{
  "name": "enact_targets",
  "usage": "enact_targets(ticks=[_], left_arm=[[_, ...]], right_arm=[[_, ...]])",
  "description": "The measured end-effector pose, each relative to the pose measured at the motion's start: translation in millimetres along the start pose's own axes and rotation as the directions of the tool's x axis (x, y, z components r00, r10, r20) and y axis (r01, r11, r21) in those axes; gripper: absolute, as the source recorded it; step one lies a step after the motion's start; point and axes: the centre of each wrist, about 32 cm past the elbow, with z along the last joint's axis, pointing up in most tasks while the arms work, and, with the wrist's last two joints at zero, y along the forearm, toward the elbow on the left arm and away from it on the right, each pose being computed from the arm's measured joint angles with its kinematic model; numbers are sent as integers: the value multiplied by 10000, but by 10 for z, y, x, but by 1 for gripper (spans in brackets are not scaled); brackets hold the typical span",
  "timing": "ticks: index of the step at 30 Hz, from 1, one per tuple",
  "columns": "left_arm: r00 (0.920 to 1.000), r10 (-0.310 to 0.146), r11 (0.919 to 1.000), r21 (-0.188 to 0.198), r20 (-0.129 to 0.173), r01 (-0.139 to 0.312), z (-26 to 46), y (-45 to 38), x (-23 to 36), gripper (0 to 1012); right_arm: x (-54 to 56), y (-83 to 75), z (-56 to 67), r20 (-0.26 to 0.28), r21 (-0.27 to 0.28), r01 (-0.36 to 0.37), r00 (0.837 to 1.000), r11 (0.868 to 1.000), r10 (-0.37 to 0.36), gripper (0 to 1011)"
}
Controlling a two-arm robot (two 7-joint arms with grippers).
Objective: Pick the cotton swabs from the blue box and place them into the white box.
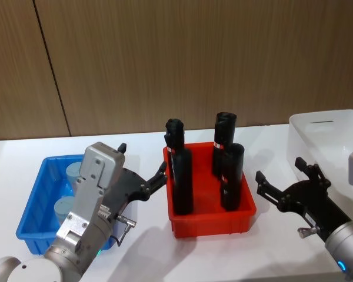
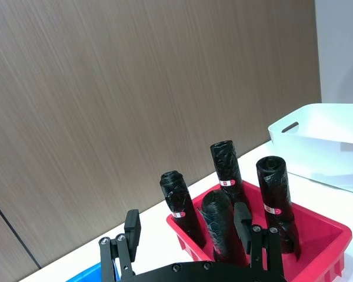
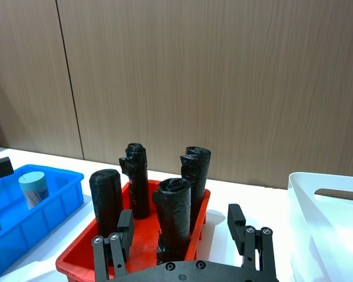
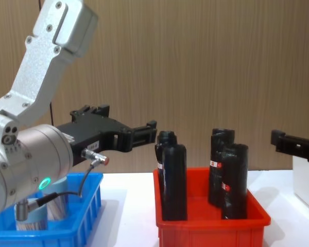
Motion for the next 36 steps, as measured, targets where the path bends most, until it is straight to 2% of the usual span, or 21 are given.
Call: enact_targets(ticks=[36], left_arm=[[10000,0,10000,0,0,0,0,0,0,1004]], right_arm=[[0,0,0,0,0,1,10000,10000,-1,1002]])
